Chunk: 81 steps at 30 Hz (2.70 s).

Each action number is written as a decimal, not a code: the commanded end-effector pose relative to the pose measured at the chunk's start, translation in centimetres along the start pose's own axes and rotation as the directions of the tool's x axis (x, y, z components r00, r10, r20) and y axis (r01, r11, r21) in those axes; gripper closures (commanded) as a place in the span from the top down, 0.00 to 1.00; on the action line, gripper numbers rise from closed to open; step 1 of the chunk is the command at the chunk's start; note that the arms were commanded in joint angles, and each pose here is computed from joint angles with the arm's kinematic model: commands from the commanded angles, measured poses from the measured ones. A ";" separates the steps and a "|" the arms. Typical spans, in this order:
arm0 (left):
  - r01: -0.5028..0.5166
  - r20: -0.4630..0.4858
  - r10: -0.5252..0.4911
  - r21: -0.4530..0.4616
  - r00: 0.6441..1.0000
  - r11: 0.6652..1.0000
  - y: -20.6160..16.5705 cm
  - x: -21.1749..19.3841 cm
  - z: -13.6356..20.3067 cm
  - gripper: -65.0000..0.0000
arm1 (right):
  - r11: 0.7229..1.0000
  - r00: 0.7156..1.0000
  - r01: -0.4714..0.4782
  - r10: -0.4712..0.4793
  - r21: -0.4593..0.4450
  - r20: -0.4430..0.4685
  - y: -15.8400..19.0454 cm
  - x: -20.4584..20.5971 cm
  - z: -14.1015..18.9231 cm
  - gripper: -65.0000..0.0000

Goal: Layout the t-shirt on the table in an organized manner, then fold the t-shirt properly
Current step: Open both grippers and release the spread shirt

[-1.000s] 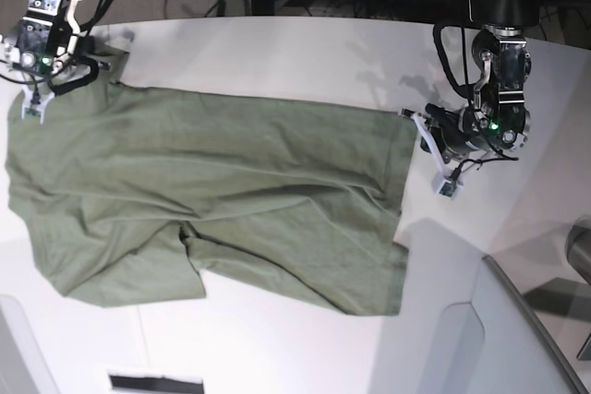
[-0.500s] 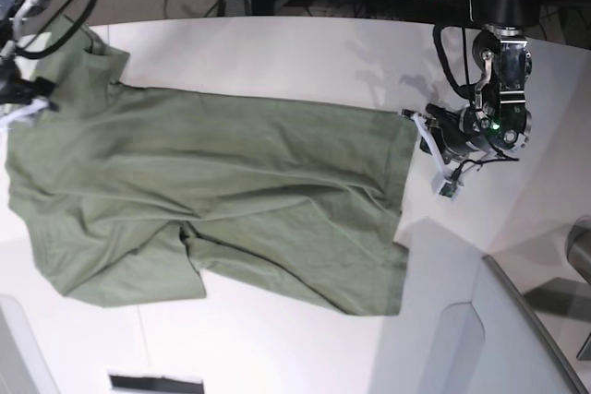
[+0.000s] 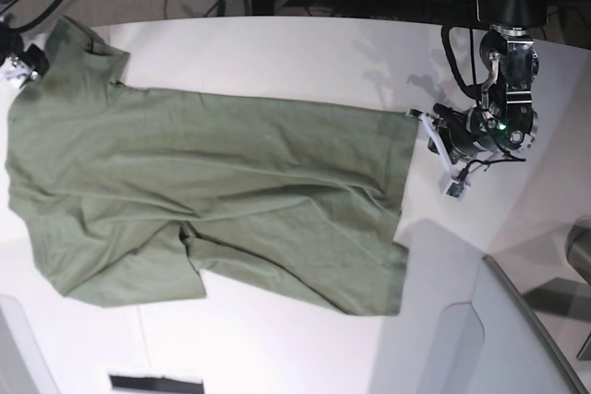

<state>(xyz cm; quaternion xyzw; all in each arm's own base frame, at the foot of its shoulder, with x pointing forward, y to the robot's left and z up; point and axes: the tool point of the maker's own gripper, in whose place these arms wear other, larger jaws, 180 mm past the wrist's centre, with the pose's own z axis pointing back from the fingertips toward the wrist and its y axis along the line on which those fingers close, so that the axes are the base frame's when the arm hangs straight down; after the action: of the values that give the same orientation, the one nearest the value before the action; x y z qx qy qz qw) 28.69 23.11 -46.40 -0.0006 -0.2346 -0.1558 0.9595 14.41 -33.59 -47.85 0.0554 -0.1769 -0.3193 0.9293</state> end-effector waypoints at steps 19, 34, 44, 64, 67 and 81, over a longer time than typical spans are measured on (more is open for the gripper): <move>0.005 0.042 -0.006 0.015 0.999 1.000 0.8 1.4 0.5 0.00 | 0.997 1.000 -0.026 0.026 0.075 0.004 0.7 0.0 -1.8 0.62; 0.003 0.045 -0.004 0.017 0.999 1.000 1.0 1.7 0.5 0.00 | 0.983 0.989 -0.111 0.124 0.143 -0.086 1.7 -1.6 -2.1 0.48; -0.071 0.096 0.078 -0.076 0.992 0.995 -0.6 2.5 0.7 0.38 | 0.983 0.987 -0.110 0.125 0.146 -0.098 1.7 -1.9 -2.2 0.18; -0.409 0.087 0.454 -0.312 0.887 0.858 -2.5 -2.3 1.0 0.47 | 0.983 0.987 -0.117 0.131 0.141 -0.095 1.6 -1.7 -2.1 0.00; -0.459 0.105 0.507 -0.300 0.856 0.836 -2.0 -3.2 1.0 0.48 | 0.983 0.987 -0.117 0.131 0.140 -0.096 1.6 -1.7 -2.1 0.00; -0.505 0.068 0.555 -0.334 0.829 0.796 -4.2 -3.7 -0.2 0.48 | 0.983 0.987 -0.118 0.132 0.140 -0.094 1.6 -1.5 -2.1 0.00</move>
<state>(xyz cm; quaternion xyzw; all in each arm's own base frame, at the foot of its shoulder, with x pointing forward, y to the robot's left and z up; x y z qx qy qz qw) 25.02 19.82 -48.14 -0.2349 -0.2921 0.0943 0.9223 15.44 -30.93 -49.99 0.1321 -0.1663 -0.2520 0.9441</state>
